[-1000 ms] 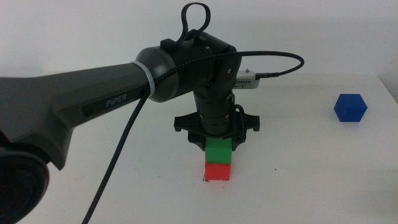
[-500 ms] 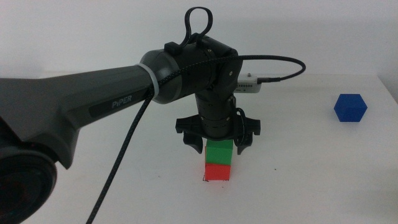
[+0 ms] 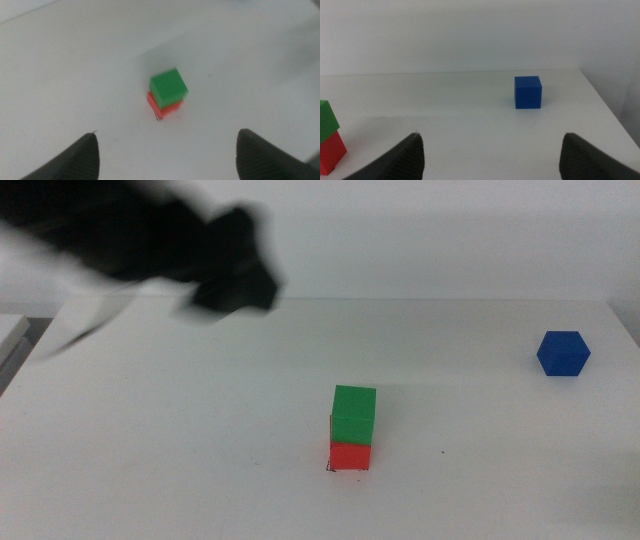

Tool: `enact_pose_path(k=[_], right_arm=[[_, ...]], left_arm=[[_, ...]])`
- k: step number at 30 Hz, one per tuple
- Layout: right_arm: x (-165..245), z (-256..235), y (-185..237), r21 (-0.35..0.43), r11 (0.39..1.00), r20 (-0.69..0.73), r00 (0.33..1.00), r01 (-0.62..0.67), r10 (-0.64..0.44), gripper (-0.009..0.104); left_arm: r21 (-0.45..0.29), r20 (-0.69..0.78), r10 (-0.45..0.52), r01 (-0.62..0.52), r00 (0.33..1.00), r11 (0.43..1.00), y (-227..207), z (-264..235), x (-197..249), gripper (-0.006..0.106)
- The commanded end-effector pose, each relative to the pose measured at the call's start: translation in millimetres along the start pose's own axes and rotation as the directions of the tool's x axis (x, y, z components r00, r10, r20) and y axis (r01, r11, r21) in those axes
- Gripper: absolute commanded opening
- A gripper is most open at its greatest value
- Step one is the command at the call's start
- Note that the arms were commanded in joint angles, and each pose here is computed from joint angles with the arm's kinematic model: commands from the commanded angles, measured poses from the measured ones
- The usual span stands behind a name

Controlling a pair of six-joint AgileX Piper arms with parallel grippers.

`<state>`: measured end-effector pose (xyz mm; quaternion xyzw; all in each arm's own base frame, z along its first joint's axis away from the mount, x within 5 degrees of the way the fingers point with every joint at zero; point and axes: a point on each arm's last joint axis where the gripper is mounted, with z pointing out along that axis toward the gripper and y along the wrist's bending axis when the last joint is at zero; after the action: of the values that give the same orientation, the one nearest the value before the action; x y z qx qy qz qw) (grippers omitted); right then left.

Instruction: Stack red cubes first, then green, then blue cubes in a specific spot.

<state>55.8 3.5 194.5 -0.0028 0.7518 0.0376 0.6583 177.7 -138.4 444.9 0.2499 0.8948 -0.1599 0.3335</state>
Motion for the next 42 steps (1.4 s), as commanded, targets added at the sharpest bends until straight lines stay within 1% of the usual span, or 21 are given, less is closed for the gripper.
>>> enact_pose_path(k=[1, 2, 3, 5, 7, 9, 12, 20, 26, 30, 31, 32, 33, 35, 37, 38, 40, 42], right_arm=[[0.2, -0.1, -0.7, 0.011, 1.000, 0.010, 1.000, 0.022, -0.022, 0.093], [0.2, -0.1, -0.7, 0.011, 1.000, 0.010, 1.000, 0.022, -0.022, 0.093], [0.2, -0.1, -0.7, 0.011, 1.000, 0.010, 1.000, 0.022, -0.022, 0.093], [0.2, -0.1, -0.7, 0.011, 1.000, 0.010, 1.000, 0.022, -0.022, 0.093], [0.2, -0.1, -0.7, 0.011, 1.000, 0.010, 1.000, 0.022, -0.022, 0.093], [0.2, -0.1, -0.7, 0.011, 1.000, 0.010, 1.000, 0.022, -0.022, 0.093], [0.2, -0.1, -0.7, 0.011, 1.000, 0.010, 1.000, 0.022, -0.022, 0.093], [0.2, -0.1, -0.7, 0.011, 1.000, 0.010, 1.000, 0.022, -0.022, 0.093], [0.2, -0.1, -0.7, 0.011, 1.000, 0.010, 1.000, 0.022, -0.022, 0.093], [0.2, -0.1, -0.7, 0.011, 1.000, 0.010, 1.000, 0.022, -0.022, 0.093], [-3.8, -0.2, -0.9, 0.016, 0.998, 0.053, 0.997, 0.054, -0.055, 0.093], [-8.2, -0.6, -0.7, 0.016, 0.998, 0.102, 0.993, 0.062, -0.063, 0.093], [-10.9, -0.9, -0.4, 0.013, 0.999, 0.132, 0.990, 0.047, -0.048, 0.093], [-13.6, -1.9, -0.3, 0.006, 1.000, 0.126, 0.992, -0.014, 0.013, 0.093], [-35.6, -2.3, 0.8, 0.004, 0.997, 0.093, 0.993, -0.078, 0.077, 0.093], [-49.1, 1.6, 1.3, 0.011, 0.994, 0.043, 0.994, -0.106, 0.105, 0.093], [-73.8, 16.2, 2.2, 0.038, 0.991, -0.097, 0.986, -0.131, 0.134, 0.093], [-97.7, 39.0, 2.8, 0.076, 0.990, -0.282, 0.949, -0.123, 0.140, 0.093]], left_arm=[[0.045, 0.095, -0.004, 0.000, 0.995, 0.999, 0.2, -29.9, 38.9, 0.094], [0.089, 0.132, -0.028, 0.017, 0.991, 0.996, -1.5, -34.3, 54.9, 0.094], [0.108, 0.166, -0.039, 0.021, 0.985, 0.994, -1.8, -41.5, 65.8, 0.094], [0.110, 0.196, -0.034, 0.012, 0.980, 0.994, -1.0, -52.8, 77.5, 0.094], [0.109, 0.217, -0.025, 0.001, 0.976, 0.994, -0.9, -58.9, 80.2, 0.094], [0.132, 0.232, -0.019, -0.012, 0.973, 0.991, -3.3, -63.1, 79.6, 0.094], [0.164, 0.227, -0.036, -0.002, 0.973, 0.986, -6.1, -64.0, 79.2, 0.094], [0.172, 0.293, -0.052, 0.000, 0.955, 0.985, -6.5, -63.2, 70.9, 0.094], [0.141, 0.300, -0.033, -0.010, 0.953, 0.990, -4.0, -62.9, 70.6, 0.094], [0.141, 0.300, -0.033, -0.010, 0.953, 0.990, -4.0, -62.9, 70.6, 0.094], [0.141, 0.300, -0.033, -0.010, 0.953, 0.990, -4.0, -62.9, 70.6, 0.094], [0.141, 0.300, -0.033, -0.010, 0.953, 0.990, -4.0, -62.9, 70.6, 0.094], [0.141, 0.300, -0.033, -0.010, 0.953, 0.990, -4.0, -62.9, 70.6, 0.094], [0.141, 0.300, -0.033, -0.010, 0.953, 0.990, -4.0, -62.9, 70.6, 0.094], [0.137, 0.300, -0.031, -0.011, 0.953, 0.990, -3.7, -62.8, 70.6, 0.094], [0.137, 0.300, -0.031, -0.011, 0.953, 0.990, -3.7, -62.8, 70.6, 0.094], [0.137, 0.300, -0.031, -0.011, 0.953, 0.990, -3.7, -62.8, 70.6, 0.094], [0.133, 0.305, -0.029, -0.012, 0.952, 0.991, -3.4, -62.9, 70.2, 0.094]])
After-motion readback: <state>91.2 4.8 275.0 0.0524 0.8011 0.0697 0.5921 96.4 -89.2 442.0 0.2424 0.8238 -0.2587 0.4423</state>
